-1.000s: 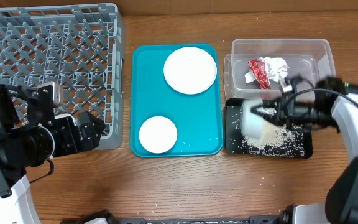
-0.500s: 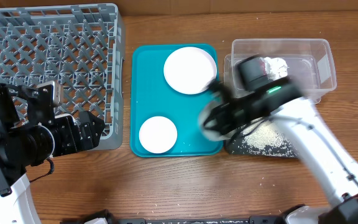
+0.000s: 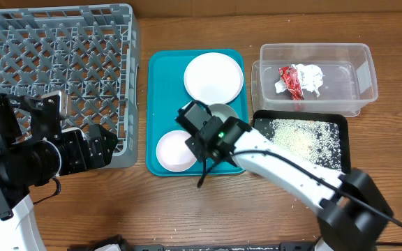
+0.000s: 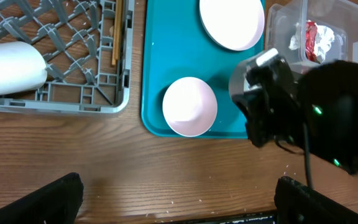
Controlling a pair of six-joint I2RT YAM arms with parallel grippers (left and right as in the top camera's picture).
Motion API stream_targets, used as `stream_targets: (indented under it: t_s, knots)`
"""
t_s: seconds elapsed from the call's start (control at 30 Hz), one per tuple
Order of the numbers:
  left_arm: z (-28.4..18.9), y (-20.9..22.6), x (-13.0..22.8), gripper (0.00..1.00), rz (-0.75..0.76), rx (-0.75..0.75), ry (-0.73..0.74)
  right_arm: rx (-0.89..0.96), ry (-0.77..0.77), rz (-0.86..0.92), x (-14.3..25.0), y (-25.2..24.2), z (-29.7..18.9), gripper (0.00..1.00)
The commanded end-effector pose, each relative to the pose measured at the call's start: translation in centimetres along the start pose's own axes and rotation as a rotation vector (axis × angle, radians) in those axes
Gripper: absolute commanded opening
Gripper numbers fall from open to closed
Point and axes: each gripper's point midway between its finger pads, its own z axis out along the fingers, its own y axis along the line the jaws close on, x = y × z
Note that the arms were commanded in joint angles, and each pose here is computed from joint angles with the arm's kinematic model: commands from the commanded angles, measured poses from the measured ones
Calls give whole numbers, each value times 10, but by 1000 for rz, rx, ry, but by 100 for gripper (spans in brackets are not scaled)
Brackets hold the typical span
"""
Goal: Sort waste into correct bins and load items into the dishwasher
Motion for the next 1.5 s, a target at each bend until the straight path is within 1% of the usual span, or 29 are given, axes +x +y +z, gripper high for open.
stream_targets:
  t_s: [0.0, 0.03, 0.07, 0.1, 0.13, 0.3, 0.43, 0.5, 0.53, 0.57, 0.6, 0.63, 0.7, 0.77, 0.83, 0.9, 1.0, 1.07, 1.13, 1.33, 1.47]
  knots:
    - [0, -5, 0, 100, 25, 21, 0, 0, 3, 0, -1, -2, 5, 11]
    - [0, -5, 0, 100, 25, 21, 0, 13, 1, 0, -1, -4, 5, 22]
    - [0, -5, 0, 100, 25, 21, 0, 25, -1, 1, -1, -6, 5, 42]
    - [0, -5, 0, 100, 25, 21, 0, 28, -5, 2, -3, -7, 4, 55]
    - [0, -5, 0, 100, 25, 20, 0, 26, -7, 2, -5, -7, 0, 61]
    - [0, -5, 0, 100, 25, 21, 0, 19, -1, 40, -16, -9, -37, 71]
    - [0, -5, 0, 100, 25, 20, 0, -22, -17, 97, -27, -8, -85, 71]
    - [0, -5, 0, 100, 25, 21, 0, -48, -63, 105, -37, -9, -116, 71]
    - [0, -5, 0, 100, 25, 21, 0, -54, -95, 108, -42, -10, -132, 72]
    - [0, -5, 0, 100, 25, 20, 0, -62, -134, 114, -47, -12, -149, 76]
    - [0, -5, 0, 100, 25, 21, 0, -72, -173, 119, -51, -14, -166, 86]
    - [0, -5, 0, 100, 25, 21, 0, -88, -208, 122, -54, -14, -183, 100]
    - [0, -5, 0, 100, 25, 21, 0, -144, -273, 122, -57, -10, -216, 100]
    - [0, -5, 0, 100, 25, 21, 0, -246, -312, 108, -52, 2, -248, 100]
    - [0, -5, 0, 100, 25, 21, 0, -343, -336, 89, -45, 14, -270, 100]
    - [0, -5, 0, 100, 25, 21, 0, -367, -363, 85, -40, 14, -285, 100]
    - [0, -5, 0, 100, 25, 21, 0, -289, -357, 55, -21, -4, -293, 100]
    - [0, -5, 0, 100, 25, 21, 0, -233, -338, 71, -2, -20, -300, 100]
    - [0, -5, 0, 100, 25, 21, 0, -188, -371, 99, 10, -38, -315, 100]
    - [0, -5, 0, 100, 25, 20, 0, -71, -605, 196, 46, -86, -383, 100]
    - [0, -5, 0, 100, 25, 21, 0, 29, -736, 224, 67, -111, -414, 100]
